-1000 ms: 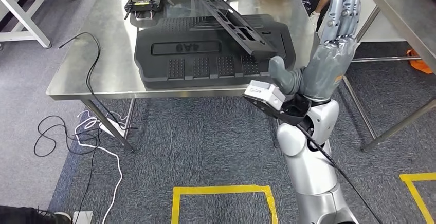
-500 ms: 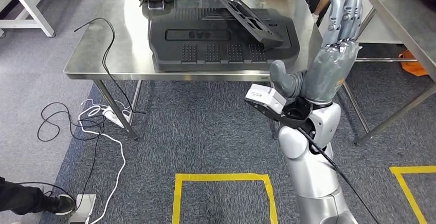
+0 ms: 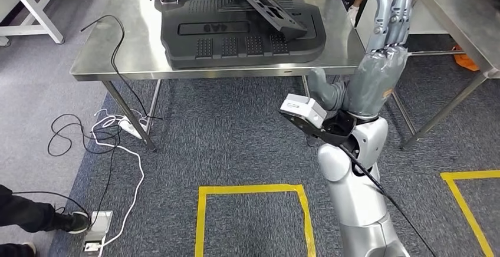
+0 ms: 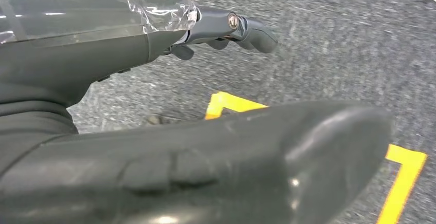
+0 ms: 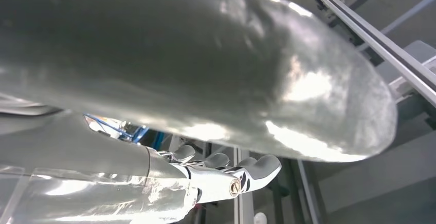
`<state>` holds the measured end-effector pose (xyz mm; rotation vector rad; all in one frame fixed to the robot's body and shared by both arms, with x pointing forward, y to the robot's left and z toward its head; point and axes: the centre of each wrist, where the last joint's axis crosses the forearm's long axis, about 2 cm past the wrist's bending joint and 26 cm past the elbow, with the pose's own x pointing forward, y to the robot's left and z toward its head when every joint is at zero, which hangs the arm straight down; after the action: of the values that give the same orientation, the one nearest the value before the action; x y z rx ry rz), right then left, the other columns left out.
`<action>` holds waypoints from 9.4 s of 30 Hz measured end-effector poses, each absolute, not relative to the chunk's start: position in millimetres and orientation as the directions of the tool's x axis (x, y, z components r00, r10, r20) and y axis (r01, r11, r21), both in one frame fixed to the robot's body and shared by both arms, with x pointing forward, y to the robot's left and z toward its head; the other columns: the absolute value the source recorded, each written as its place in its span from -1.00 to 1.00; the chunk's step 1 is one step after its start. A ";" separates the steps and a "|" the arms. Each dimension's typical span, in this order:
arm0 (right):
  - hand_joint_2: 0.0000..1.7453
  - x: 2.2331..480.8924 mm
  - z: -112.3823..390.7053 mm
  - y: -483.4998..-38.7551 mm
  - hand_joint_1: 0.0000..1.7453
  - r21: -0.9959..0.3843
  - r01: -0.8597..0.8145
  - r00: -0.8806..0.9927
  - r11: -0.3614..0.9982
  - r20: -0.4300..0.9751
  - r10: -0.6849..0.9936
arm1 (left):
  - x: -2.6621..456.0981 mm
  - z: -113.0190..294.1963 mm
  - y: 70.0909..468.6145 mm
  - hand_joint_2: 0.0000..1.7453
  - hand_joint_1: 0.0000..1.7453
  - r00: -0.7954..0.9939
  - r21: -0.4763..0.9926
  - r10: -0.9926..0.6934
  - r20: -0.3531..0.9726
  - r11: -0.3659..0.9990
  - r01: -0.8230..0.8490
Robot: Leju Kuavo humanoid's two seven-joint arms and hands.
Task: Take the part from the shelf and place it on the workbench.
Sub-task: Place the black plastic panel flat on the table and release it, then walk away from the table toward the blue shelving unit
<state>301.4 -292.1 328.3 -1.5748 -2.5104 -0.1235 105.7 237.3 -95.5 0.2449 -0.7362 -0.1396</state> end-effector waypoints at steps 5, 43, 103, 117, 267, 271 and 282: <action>-1.00 301.1 328.3 -292.1 -1.00 -0.024 0.900 -0.422 0.435 0.194 0.886 | 106.8 -95.3 237.3 -1.00 -1.00 0.732 0.269 -0.211 0.647 0.962 0.040; -1.00 298.3 329.2 -293.0 -1.00 -0.032 0.903 -0.410 0.428 0.230 0.883 | 104.0 -95.9 237.1 -1.00 -1.00 0.731 0.267 -0.211 0.649 0.963 0.041; 1.00 291.3 331.0 -289.2 -1.00 -0.046 0.895 -0.422 0.443 0.235 0.876 | 101.7 -96.5 237.4 -1.00 -1.00 0.729 0.268 -0.213 0.650 0.963 0.042; 1.00 291.3 331.2 -288.4 -1.00 -0.052 0.894 -0.425 0.446 0.225 0.877 | 101.3 -96.6 237.5 -1.00 -1.00 0.730 0.268 -0.213 0.649 0.963 0.043; 1.00 290.2 326.7 -286.4 -1.00 -0.074 0.879 -0.446 0.471 0.221 0.867 | 93.2 -97.6 233.0 -1.00 -1.00 0.739 0.287 -0.222 0.636 0.957 0.040; 1.00 290.7 328.2 -286.3 -1.00 -0.070 0.879 -0.447 0.471 0.220 0.867 | 91.9 -97.9 233.0 -1.00 -1.00 0.741 0.287 -0.222 0.634 0.957 0.041; 1.00 290.9 328.9 -286.2 -1.00 -0.067 0.879 -0.449 0.472 0.220 0.866 | 91.6 -97.9 232.9 -1.00 -1.00 0.742 0.287 -0.221 0.633 0.957 0.041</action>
<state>290.9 -286.2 328.9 -1.5054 -2.4970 -0.0823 91.6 232.9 -97.9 0.2626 -0.7231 -0.1457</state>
